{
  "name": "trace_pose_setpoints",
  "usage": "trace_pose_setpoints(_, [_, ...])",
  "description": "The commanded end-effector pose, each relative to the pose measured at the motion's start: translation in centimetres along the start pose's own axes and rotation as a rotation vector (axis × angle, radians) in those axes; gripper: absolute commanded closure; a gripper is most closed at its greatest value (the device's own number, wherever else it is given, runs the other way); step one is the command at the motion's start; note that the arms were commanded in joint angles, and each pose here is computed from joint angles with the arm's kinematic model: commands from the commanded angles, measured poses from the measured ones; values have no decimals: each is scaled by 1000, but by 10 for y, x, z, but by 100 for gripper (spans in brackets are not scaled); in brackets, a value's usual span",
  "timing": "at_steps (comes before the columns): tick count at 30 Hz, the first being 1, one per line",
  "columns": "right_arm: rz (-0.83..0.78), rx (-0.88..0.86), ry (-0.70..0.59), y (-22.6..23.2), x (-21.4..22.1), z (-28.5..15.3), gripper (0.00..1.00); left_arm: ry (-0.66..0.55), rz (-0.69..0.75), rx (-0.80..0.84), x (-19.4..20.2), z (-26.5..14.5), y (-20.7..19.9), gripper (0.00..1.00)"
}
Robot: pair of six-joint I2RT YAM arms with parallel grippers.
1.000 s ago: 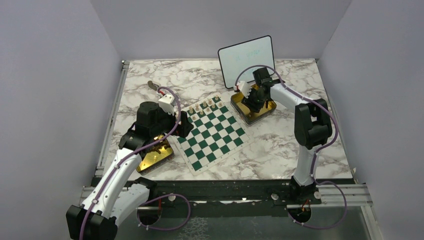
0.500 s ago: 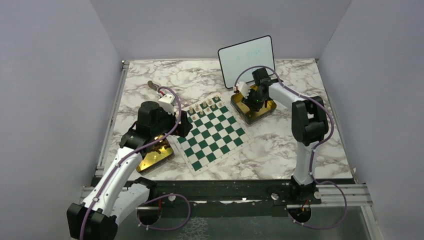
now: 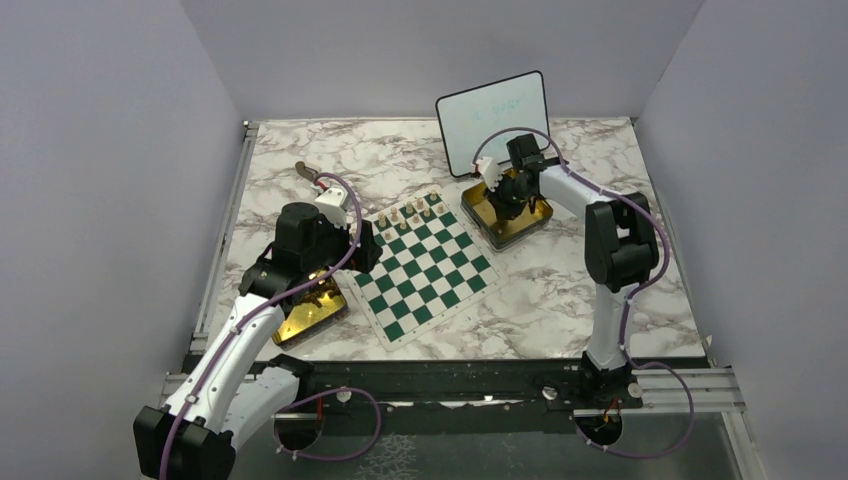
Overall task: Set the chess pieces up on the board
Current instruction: Pick up the chess piece from the storage box.
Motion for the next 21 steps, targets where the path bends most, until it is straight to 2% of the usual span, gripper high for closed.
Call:
trace_pose_setpoints(1, [126, 80, -170, -4, -30, -32, 89, -35, 10, -5, -7, -1, 0, 2])
trace_pose_setpoints(9, [366, 234, -226, -10, -38, -63, 92, -116, -72, -68, -16, -2, 6, 5])
trace_pose_setpoints(12, [443, 211, -277, -2, -46, -72, 92, -143, -113, -53, -20, -5, 1, 5])
trace_pose_setpoints(17, [694, 160, -388, 16, -59, -91, 92, -201, -187, 39, -27, -5, -12, 5])
trace_pose_setpoints(21, [943, 27, -476, 43, -70, -102, 91, -266, -313, 157, -38, -3, -29, 12])
Point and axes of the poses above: each gripper's point midway between its finger pads, its own z axis out along the fingers, its own y axis along the line the jaws close on, x = y × z, the point moved 4 cm from there along -z, back along the fingers, and after that the axes turned 1 degree about -z, right-handed, at the moved point
